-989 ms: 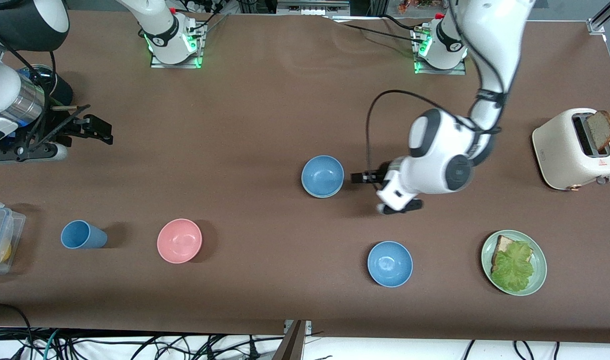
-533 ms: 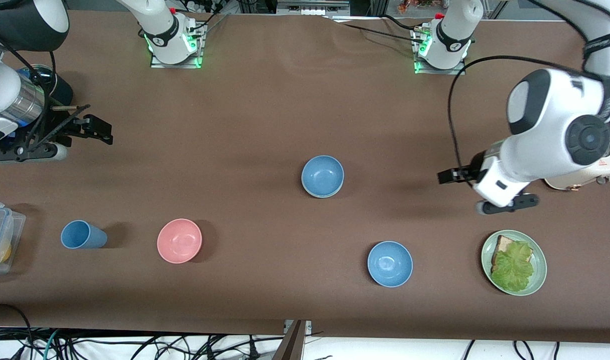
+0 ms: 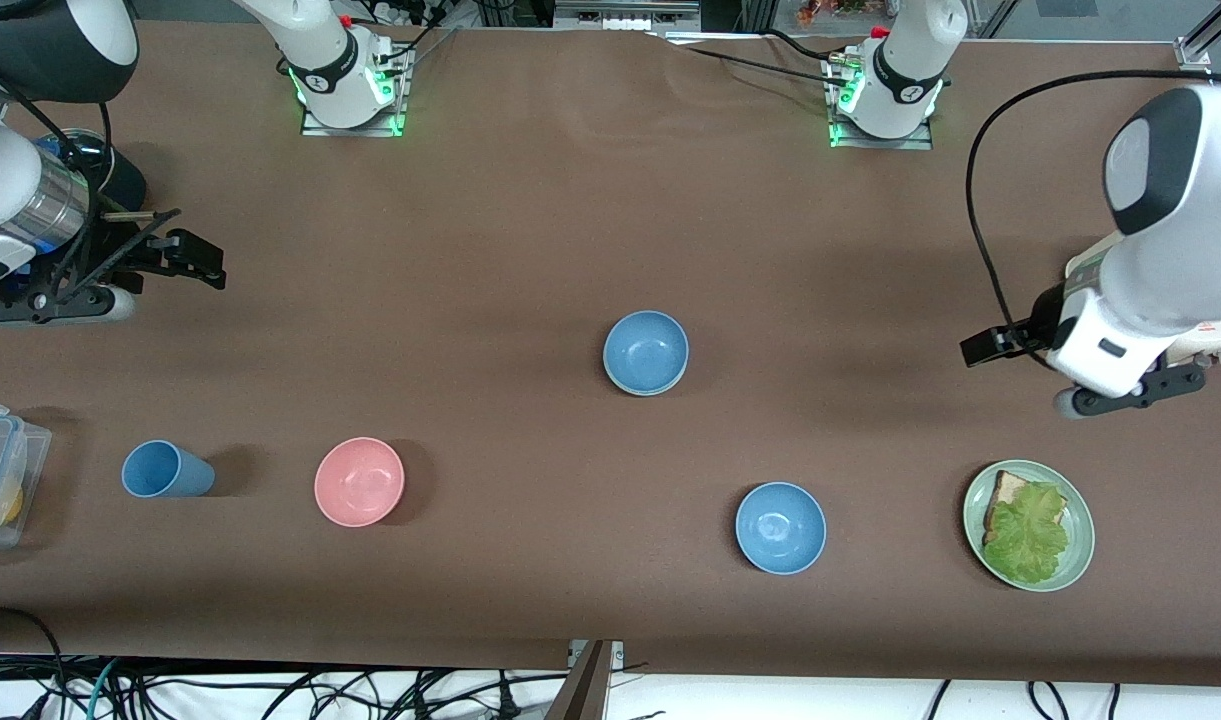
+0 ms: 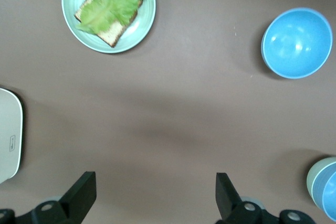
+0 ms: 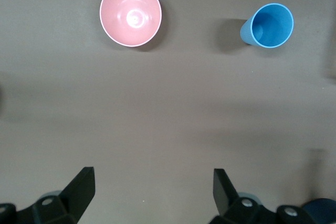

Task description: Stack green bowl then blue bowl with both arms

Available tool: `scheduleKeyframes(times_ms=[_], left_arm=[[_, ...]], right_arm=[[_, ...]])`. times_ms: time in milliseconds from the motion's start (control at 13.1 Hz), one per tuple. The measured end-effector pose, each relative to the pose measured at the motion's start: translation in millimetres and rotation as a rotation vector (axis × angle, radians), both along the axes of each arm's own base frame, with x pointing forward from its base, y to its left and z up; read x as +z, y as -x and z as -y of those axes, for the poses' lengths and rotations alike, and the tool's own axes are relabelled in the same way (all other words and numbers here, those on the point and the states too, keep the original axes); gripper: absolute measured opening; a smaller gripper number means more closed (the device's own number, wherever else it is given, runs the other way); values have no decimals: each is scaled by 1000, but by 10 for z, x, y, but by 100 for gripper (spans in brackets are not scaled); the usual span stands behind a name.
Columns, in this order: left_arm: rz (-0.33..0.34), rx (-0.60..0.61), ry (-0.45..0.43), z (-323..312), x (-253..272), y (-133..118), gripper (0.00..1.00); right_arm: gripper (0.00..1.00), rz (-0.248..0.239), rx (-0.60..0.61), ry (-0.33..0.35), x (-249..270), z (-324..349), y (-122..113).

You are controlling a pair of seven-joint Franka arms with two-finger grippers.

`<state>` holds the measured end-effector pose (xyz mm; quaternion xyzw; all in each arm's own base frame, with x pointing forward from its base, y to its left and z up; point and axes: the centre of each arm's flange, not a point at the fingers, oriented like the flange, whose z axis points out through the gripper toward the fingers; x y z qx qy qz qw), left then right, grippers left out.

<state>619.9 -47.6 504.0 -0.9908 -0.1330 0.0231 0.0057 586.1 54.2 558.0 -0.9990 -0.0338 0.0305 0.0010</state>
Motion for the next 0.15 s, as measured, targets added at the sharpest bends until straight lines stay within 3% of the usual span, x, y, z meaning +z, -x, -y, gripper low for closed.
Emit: scheduleKeyframes(times_ms=[152], left_arm=[[27,-7,11,-75,6,287,100]], right_arm=[[100,0,0,0,0,0,0]])
